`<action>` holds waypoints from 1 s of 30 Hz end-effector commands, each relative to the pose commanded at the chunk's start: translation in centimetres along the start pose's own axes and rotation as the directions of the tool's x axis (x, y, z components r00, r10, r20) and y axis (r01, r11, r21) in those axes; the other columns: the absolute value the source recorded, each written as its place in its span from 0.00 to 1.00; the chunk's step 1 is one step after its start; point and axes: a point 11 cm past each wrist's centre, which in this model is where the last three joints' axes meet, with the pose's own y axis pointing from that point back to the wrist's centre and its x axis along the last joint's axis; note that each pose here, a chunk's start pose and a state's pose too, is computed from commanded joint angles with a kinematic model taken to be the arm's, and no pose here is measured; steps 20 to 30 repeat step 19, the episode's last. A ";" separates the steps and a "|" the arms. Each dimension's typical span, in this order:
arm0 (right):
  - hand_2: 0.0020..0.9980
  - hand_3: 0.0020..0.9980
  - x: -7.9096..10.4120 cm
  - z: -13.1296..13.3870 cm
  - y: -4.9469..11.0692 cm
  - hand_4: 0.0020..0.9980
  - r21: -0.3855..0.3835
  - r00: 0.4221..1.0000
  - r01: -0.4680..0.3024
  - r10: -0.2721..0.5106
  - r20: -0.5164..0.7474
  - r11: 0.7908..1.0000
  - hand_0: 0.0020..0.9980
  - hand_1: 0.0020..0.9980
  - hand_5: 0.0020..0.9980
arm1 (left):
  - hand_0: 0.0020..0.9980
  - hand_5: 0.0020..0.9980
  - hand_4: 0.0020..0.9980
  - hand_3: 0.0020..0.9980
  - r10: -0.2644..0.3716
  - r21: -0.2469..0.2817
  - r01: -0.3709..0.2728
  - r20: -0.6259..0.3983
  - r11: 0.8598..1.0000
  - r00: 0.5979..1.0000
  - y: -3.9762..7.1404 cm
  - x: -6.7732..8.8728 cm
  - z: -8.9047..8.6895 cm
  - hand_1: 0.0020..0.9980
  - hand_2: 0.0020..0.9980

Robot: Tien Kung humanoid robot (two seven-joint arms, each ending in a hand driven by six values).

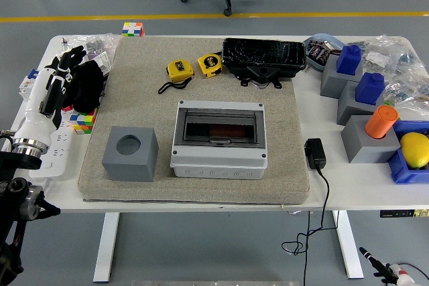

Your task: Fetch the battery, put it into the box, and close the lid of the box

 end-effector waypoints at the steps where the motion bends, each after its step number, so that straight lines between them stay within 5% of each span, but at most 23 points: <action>1: 0.83 0.87 0.0 0.0 0.0 1.00 -0.001 1.000 0.000 0.000 -0.001 1.000 0.91 0.89 1.00 | 0.92 1.00 1.00 0.84 -0.002 -0.002 0.002 0.000 1.000 1.000 0.0 -0.1 0.1 0.93 0.87; 30: 0.83 0.88 0.0 -0.3 0.0 1.00 0.005 1.000 0.000 0.000 -0.003 1.000 0.91 0.89 1.00 | 0.92 1.00 1.00 0.83 0.009 -0.004 -0.009 0.003 1.000 1.000 0.0 0.3 0.1 0.92 0.87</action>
